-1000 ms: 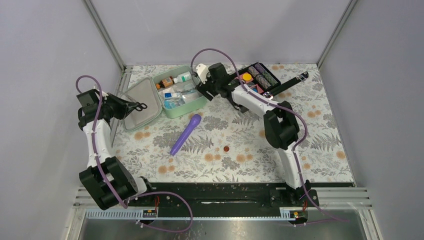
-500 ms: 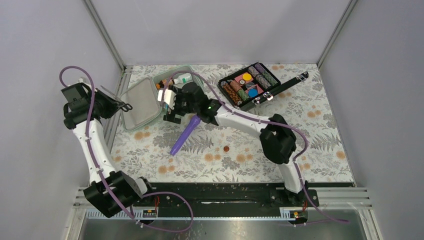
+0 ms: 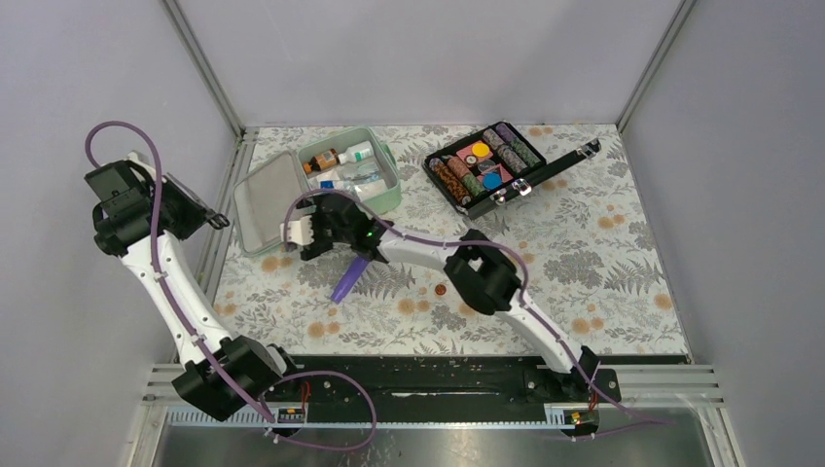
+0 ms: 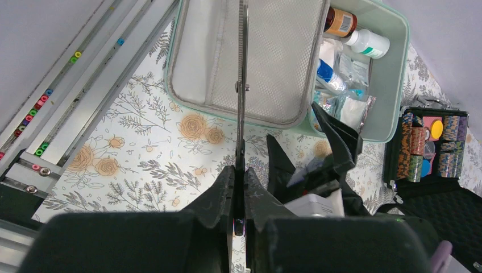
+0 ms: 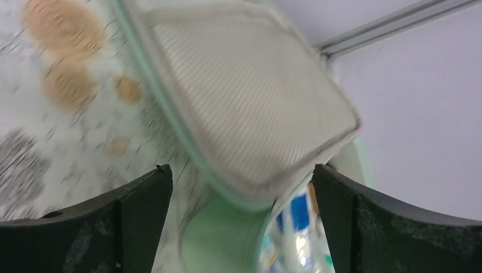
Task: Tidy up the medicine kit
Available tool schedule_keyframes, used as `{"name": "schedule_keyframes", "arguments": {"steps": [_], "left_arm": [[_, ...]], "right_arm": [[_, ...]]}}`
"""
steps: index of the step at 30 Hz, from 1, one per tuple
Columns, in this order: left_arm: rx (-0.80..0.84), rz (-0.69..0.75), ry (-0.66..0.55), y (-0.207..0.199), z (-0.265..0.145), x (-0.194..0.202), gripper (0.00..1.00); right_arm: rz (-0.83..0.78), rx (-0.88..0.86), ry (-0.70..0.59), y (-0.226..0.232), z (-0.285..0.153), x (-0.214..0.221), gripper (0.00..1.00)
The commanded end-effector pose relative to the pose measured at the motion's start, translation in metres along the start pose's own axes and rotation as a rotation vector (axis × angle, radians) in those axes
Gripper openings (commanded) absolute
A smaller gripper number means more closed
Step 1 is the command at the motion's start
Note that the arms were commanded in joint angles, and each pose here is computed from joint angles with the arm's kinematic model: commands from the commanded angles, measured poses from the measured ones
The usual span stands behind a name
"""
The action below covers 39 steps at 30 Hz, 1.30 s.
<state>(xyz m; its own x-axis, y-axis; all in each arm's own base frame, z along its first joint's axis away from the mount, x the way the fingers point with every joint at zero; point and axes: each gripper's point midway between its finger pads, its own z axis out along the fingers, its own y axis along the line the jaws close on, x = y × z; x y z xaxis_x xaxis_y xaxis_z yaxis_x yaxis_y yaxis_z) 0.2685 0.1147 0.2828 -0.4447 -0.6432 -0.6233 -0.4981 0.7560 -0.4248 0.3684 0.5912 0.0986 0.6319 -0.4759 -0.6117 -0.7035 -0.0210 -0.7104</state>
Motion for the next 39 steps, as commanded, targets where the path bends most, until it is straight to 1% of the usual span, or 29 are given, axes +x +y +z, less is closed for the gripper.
{"name": "schedule_keyframes", "arguments": {"steps": [1,4,6,9,10,12,14,15,16,20,23,28,30,33,36,39], "left_arm": [[0.049,0.015,-0.053,-0.012,-0.02,-0.01,0.0],[0.074,-0.003,-0.05,-0.015,-0.023,-0.006,0.0],[0.091,-0.021,-0.038,-0.017,-0.022,-0.002,0.0],[0.114,-0.05,-0.022,-0.019,-0.023,0.006,0.0],[0.125,-0.057,-0.021,-0.022,-0.024,0.008,0.0],[0.142,-0.06,-0.026,-0.026,-0.028,0.01,0.0],[0.157,-0.048,-0.033,-0.029,-0.032,0.01,0.0],[0.155,-0.04,-0.034,-0.029,-0.034,0.01,0.0],[0.154,-0.03,-0.039,-0.03,-0.036,0.009,0.0],[0.142,-0.003,-0.05,-0.029,-0.041,0.007,0.0],[0.135,0.006,-0.059,-0.028,-0.043,0.006,0.0],[0.115,0.011,-0.066,-0.024,-0.045,0.006,0.0],[0.109,0.018,-0.071,-0.023,-0.047,0.006,0.0],[0.11,0.021,-0.079,-0.024,-0.048,0.004,0.0],[0.146,0.011,-0.074,-0.031,-0.047,0.001,0.0],[0.236,0.015,-0.046,-0.045,-0.046,0.0,0.0]], "right_arm": [[-0.116,0.242,-0.044,-0.057,0.025,-0.039,1.0],[-0.137,0.261,-0.074,-0.059,0.042,-0.045,1.0],[-0.141,0.291,-0.113,-0.063,0.046,-0.05,1.0],[-0.109,0.368,-0.157,-0.071,0.041,-0.055,0.99],[-0.09,0.416,-0.172,-0.083,0.034,-0.059,0.98],[-0.051,0.466,-0.186,-0.093,0.024,-0.058,0.94],[-0.004,0.504,-0.225,-0.108,0.011,-0.064,0.87],[0.012,0.507,-0.244,-0.112,0.007,-0.066,0.8],[0.02,0.508,-0.264,-0.115,0.003,-0.071,0.76],[0.014,0.498,-0.326,-0.114,-0.003,-0.083,0.6],[0.038,0.516,-0.34,-0.118,-0.005,-0.085,0.47],[0.129,0.574,-0.351,-0.137,-0.016,-0.088,0.17],[0.161,0.589,-0.347,-0.144,-0.022,-0.087,0.06],[0.156,0.599,-0.34,-0.144,-0.03,-0.082,0.0],[0.1,0.578,-0.364,-0.138,-0.046,-0.079,0.0],[0.07,0.508,-0.395,-0.12,-0.063,-0.07,0.0]]}}
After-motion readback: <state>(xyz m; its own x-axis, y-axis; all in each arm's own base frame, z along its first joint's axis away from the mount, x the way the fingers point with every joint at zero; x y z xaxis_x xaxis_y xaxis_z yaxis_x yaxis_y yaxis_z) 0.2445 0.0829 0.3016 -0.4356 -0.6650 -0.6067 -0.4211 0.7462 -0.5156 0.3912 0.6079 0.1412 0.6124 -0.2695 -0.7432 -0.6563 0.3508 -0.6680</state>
